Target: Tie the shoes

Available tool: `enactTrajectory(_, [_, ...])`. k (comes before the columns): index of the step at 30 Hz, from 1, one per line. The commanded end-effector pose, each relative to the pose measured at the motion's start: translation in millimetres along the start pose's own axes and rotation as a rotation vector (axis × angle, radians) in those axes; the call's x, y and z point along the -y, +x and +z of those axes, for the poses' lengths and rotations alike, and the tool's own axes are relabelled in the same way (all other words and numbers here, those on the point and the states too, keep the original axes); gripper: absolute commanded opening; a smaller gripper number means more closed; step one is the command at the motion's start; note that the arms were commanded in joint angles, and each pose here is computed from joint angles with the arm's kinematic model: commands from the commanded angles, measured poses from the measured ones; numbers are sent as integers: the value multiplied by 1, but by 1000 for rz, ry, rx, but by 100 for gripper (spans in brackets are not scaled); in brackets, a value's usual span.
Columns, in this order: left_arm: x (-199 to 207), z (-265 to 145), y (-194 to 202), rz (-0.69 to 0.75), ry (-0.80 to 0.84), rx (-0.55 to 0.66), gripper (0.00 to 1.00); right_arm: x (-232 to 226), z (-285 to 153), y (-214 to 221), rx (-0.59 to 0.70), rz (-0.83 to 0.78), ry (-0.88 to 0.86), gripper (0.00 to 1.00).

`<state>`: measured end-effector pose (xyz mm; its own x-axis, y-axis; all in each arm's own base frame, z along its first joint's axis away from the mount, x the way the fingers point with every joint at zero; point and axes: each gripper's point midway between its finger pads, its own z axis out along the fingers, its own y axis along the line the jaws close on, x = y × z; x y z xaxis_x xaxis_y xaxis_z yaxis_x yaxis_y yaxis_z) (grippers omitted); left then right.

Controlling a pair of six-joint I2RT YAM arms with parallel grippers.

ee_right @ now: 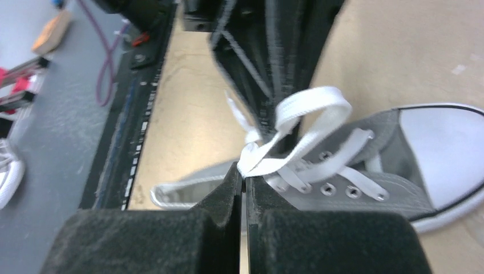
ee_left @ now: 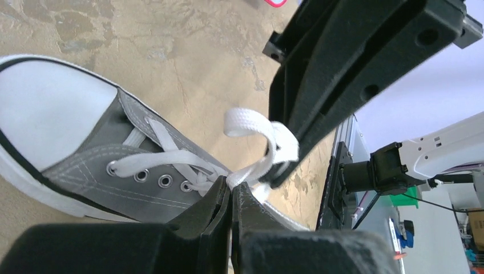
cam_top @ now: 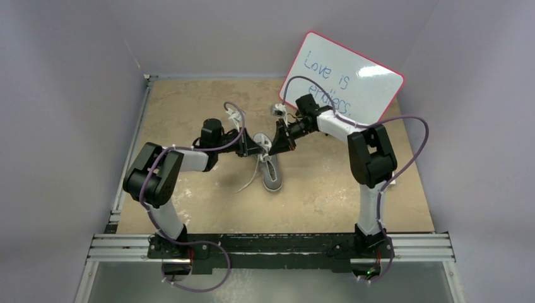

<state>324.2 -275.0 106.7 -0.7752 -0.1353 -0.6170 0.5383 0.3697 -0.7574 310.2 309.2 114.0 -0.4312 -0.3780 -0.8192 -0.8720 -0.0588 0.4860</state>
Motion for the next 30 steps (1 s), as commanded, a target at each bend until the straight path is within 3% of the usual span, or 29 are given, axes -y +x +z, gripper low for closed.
enactTrajectory(1, [4, 6, -16, 68, 21, 15, 0, -55, -3, -11, 116, -33, -260, 0])
enactTrajectory(8, [0, 13, -11, 51, 11, -3, 0, -57, -3, -13, 150, -31, -294, 0])
enactTrajectory(12, [5, 24, -3, 51, 41, -35, 0, -47, 0, 0, 80, 43, -277, 0])
enactTrajectory(14, [4, 24, 0, 46, 41, -38, 0, -33, 0, 14, -13, 75, -203, 0])
enactTrajectory(16, [3, 24, 3, 42, 40, -44, 0, -7, -3, 24, -68, 99, 20, 0])
enactTrajectory(19, [3, 23, 5, 41, 39, -47, 0, 0, -10, 4, 56, 111, 169, 25])
enactTrajectory(25, [-1, 23, 12, 34, 23, -63, 0, -6, -9, 7, 16, 122, 130, 26])
enactTrajectory(30, [-4, 22, 14, 36, 8, -73, 0, -9, -24, -2, 21, 150, 247, 49])
